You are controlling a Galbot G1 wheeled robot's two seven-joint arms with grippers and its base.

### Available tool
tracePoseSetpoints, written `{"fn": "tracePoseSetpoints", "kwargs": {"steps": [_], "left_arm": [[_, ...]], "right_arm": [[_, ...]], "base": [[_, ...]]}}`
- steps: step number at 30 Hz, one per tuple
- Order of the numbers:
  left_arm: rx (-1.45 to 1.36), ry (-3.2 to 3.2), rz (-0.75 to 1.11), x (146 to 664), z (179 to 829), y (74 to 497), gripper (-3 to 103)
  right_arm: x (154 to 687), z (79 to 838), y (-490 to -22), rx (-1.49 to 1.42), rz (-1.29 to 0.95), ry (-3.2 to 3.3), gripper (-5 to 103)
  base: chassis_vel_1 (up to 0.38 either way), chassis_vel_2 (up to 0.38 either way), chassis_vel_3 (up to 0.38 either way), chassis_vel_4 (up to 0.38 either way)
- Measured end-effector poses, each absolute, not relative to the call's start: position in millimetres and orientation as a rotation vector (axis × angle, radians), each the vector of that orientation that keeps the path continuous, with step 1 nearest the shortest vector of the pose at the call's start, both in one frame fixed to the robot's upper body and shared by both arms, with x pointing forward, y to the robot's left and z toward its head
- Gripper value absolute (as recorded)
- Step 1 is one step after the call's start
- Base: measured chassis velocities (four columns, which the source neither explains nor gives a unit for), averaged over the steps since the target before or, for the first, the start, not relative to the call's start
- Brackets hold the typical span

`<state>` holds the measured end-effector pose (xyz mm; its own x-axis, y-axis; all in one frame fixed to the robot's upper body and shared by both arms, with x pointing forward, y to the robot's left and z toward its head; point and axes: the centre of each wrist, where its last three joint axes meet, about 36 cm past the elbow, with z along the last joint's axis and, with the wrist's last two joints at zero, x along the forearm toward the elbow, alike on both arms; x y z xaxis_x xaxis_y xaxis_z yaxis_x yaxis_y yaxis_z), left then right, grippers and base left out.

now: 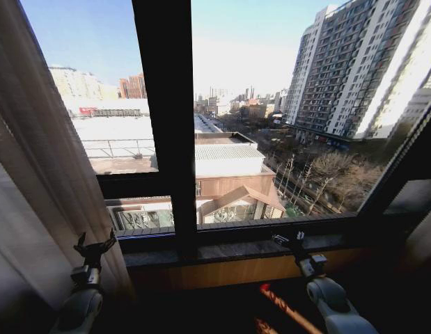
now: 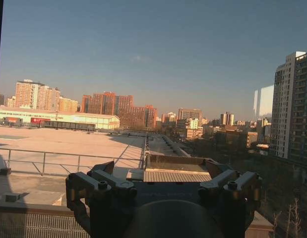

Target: Open the curtains by pulling them apart, changing their state from closed to fully open.

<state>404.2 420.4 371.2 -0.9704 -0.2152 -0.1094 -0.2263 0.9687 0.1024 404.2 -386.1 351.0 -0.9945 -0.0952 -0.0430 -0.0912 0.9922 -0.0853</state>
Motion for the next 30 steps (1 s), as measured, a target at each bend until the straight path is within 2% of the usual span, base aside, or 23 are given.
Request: {"fn": "tracePoseSetpoints", "kwargs": {"steps": [8,11,13,14,16,17,19,22,23,26,28,30], "left_arm": [[-0.177,2.988,0.14,433.3,381.3,436.3,101],[-0.176,2.981,0.134,435.9,380.2,437.8,88],[-0.183,2.979,0.132,435.9,378.7,438.6,88],[-0.2,2.972,0.133,435.8,375.2,441.3,77],[-0.204,2.968,0.134,435.5,373.7,442.4,77],[-0.211,2.962,0.134,435.0,371.6,444.0,66],[-0.214,2.959,0.133,434.7,371.0,444.3,66],[-0.228,2.957,0.125,434.4,369.9,444.2,50],[-0.228,2.957,0.125,434.4,369.9,444.2,50],[-0.247,2.952,0.121,434.2,370.3,446.4,34],[-0.25,2.951,0.121,434.1,370.2,446.9,34],[-0.261,2.95,0.116,433.6,369.0,447.6,23]], "right_arm": [[404.3,351.0,-386.1,-0.144,-0.129,3.088,100],[404.2,351.0,-386.1,-0.145,-0.129,3.089,100],[404.2,351.0,-386.1,-0.145,-0.129,3.089,100],[404.3,351.0,-386.1,-0.145,-0.129,3.088,100],[404.2,351.0,-386.1,-0.145,-0.129,3.089,100],[404.3,351.0,-386.1,-0.144,-0.129,3.088,100],[404.2,351.0,-386.1,-0.144,-0.129,3.089,100],[404.2,351.0,-386.1,-0.145,-0.129,3.089,100],[404.2,351.0,-386.1,-0.145,-0.129,3.089,100],[404.2,351.0,-386.1,-0.145,-0.129,3.088,100],[404.2,351.0,-386.1,-0.145,-0.129,3.089,100],[404.2,351.0,-386.1,-0.145,-0.129,3.089,100]], "base": [[0.0,0.0,0.0,0.0],[0.0,0.0,0.0,0.0],[0.0,0.0,0.0,0.0],[0.0,0.0,0.0,0.0],[0.0,0.0,0.0,0.0],[0.0,0.0,0.0,0.0],[0.0,0.0,0.0,0.0],[0.0,0.0,0.0,0.0],[0.0,0.0,0.0,0.0],[0.0,0.0,0.0,0.0],[0.0,0.0,0.0,0.0],[0.0,0.0,0.0,0.0]]}}
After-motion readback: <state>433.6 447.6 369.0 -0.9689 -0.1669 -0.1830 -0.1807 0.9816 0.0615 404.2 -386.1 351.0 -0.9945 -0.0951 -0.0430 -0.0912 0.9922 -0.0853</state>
